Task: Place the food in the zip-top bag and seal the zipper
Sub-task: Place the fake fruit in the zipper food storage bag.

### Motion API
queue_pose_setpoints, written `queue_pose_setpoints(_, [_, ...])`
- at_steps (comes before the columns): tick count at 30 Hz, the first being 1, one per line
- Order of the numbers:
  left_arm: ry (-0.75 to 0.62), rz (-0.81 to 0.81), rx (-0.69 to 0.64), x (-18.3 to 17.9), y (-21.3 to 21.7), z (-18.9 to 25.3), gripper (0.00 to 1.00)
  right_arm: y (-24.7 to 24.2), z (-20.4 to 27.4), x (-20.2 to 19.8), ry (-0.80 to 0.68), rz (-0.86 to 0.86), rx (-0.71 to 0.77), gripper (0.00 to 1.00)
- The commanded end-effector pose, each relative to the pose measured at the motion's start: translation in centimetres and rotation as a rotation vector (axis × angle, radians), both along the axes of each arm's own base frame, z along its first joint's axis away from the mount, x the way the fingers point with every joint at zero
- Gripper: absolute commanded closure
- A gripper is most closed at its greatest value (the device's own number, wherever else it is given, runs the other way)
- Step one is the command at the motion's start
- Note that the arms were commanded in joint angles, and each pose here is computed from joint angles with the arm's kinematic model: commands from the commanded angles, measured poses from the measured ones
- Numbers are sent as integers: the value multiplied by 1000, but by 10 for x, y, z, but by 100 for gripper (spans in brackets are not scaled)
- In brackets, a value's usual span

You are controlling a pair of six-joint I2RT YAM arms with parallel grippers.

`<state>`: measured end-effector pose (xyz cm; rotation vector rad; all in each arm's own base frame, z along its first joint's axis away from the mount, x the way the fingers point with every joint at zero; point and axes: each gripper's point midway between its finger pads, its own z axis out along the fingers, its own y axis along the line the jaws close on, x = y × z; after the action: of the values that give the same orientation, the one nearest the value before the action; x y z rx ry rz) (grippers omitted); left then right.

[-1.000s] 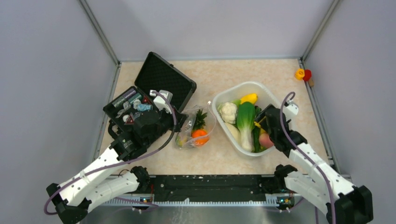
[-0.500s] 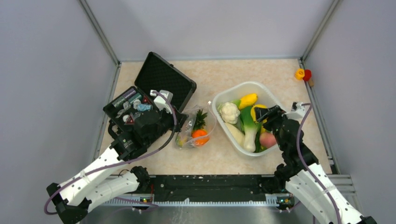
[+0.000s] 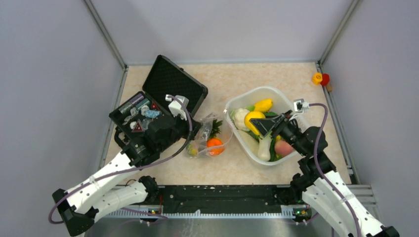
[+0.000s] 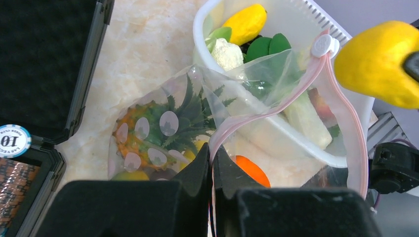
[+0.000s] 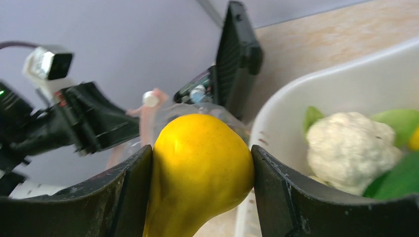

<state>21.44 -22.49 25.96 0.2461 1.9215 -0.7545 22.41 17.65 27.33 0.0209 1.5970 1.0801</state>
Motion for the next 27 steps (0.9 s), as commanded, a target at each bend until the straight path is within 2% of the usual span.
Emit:
queue_pose_setpoints(1, [-31, -55, -49, 1, -16, 20, 98, 32, 72, -47, -235, 303, 98, 64])
queue_pose_setpoints(5, [-7, -78, -47, 2, -24, 17, 99, 40, 89, -66, -317, 345, 96, 64])
queue_pose_setpoints(9, [4, -107, -60, 2, -33, 18, 100, 45, 86, -55, -232, 264, 8, 64])
queue_pose_setpoints(14, [17, -119, -63, 3, -39, 17, 100, 67, 90, -68, -252, 337, 1, 64])
queue_pose_setpoints(17, [22, -129, -71, 3, -43, 19, 100, 84, 78, -59, -208, 319, -90, 64])
queue_pose_setpoints(20, [28, -135, -71, 2, -46, 20, 100, 90, 62, -38, -132, 195, -193, 64])
queue_pose_setpoints(27, [10, -180, -90, -7, -54, 32, 100, 102, 40, -21, -68, 87, -376, 60])
